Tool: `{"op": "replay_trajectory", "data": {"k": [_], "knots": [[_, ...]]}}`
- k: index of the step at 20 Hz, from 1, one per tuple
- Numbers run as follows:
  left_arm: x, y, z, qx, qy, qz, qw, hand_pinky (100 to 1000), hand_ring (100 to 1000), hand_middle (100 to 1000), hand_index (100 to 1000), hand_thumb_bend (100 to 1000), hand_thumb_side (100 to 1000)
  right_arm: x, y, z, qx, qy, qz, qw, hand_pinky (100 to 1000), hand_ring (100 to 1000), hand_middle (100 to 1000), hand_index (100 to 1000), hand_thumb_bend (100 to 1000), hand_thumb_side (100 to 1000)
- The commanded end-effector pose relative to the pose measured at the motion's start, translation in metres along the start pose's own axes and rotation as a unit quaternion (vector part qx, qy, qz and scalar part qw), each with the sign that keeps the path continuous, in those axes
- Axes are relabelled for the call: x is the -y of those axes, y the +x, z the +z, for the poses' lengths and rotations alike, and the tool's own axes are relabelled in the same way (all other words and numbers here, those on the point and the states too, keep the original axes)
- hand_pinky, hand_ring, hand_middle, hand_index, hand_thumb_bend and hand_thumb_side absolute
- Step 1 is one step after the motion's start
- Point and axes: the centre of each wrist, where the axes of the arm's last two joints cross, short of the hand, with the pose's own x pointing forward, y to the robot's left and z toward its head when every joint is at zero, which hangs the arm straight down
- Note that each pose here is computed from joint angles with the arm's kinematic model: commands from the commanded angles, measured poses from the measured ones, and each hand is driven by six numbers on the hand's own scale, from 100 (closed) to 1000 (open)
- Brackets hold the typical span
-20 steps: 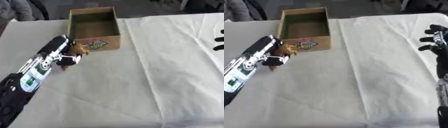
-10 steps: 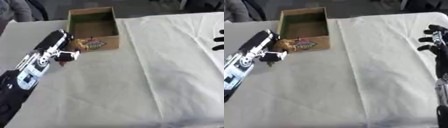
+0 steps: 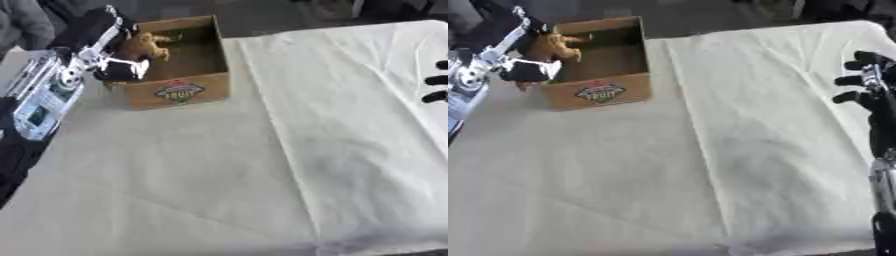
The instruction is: Pick up objects on the table and place them in the box.
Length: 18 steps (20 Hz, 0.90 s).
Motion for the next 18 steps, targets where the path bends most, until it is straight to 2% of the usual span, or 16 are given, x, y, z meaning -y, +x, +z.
{"op": "replay_trajectory", "data": {"k": [1, 9, 16, 17, 18], "knots": [[-0.012, -0.007, -0.012, -0.029, 0.041, -0.01, 0.999, 382, 385, 140, 279, 120, 118, 0.0, 0.006, -0.004, 0.011, 0.01, 0.005, 1.0, 471, 626, 664, 776, 100, 647], [0.004, -0.028, -0.034, -0.101, 0.076, -0.025, 0.992, 387, 390, 144, 285, 117, 113, -0.016, 0.009, -0.009, 0.018, 0.05, -0.01, 0.999, 469, 626, 663, 776, 100, 652], [0.02, -0.062, -0.036, -0.198, 0.097, -0.041, 0.975, 403, 425, 172, 316, 102, 121, -0.026, 0.011, -0.012, 0.023, 0.078, -0.017, 0.997, 467, 625, 662, 775, 100, 653], [0.022, -0.067, -0.035, -0.212, 0.099, -0.041, 0.971, 407, 439, 189, 333, 100, 100, -0.027, 0.011, -0.012, 0.023, 0.081, -0.018, 0.996, 467, 625, 662, 775, 100, 658], [0.024, -0.073, -0.034, -0.226, 0.1, -0.041, 0.968, 411, 450, 203, 347, 100, 125, -0.028, 0.011, -0.012, 0.024, 0.084, -0.019, 0.996, 467, 625, 662, 775, 100, 653]]}}
